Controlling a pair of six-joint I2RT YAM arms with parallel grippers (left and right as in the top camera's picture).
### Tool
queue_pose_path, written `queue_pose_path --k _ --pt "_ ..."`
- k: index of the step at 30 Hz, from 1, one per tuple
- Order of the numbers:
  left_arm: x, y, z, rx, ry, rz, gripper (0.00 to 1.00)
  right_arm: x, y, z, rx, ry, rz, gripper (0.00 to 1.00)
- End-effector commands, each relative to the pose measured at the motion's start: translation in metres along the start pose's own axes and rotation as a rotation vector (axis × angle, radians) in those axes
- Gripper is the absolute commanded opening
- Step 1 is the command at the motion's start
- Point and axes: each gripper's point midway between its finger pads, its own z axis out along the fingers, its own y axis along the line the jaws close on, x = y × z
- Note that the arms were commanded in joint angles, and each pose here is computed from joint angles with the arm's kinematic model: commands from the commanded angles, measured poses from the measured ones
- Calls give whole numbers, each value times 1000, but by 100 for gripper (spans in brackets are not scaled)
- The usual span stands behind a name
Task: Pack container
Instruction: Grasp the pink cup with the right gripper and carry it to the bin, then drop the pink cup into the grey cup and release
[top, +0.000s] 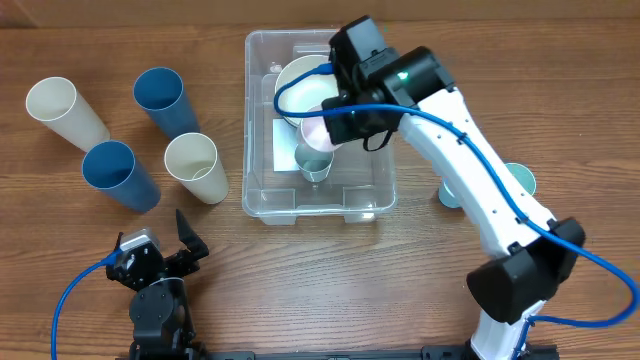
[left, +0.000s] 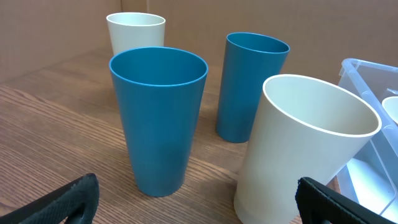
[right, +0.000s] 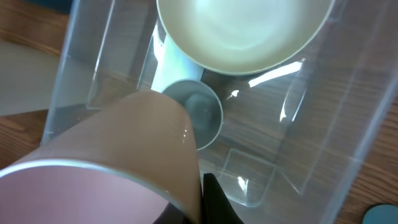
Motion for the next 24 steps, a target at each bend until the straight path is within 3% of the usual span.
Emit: queue_pose_path --k 1,13,14,16,24 --pt "-1 4 0 -23 -7 18 100 4 -4 19 23 33 -4 4" --pt "-1 4 0 -23 -7 18 100 13 -11 62 32 82 12 4" --pt "-1 4 0 -23 -7 18 100 13 -11 64 33 82 12 10" --pt "-1 4 0 -23 -7 18 100 14 -11 65 33 86 12 51" --pt "-1 4 0 -23 -7 18 100 5 -6 50 20 58 9 52"
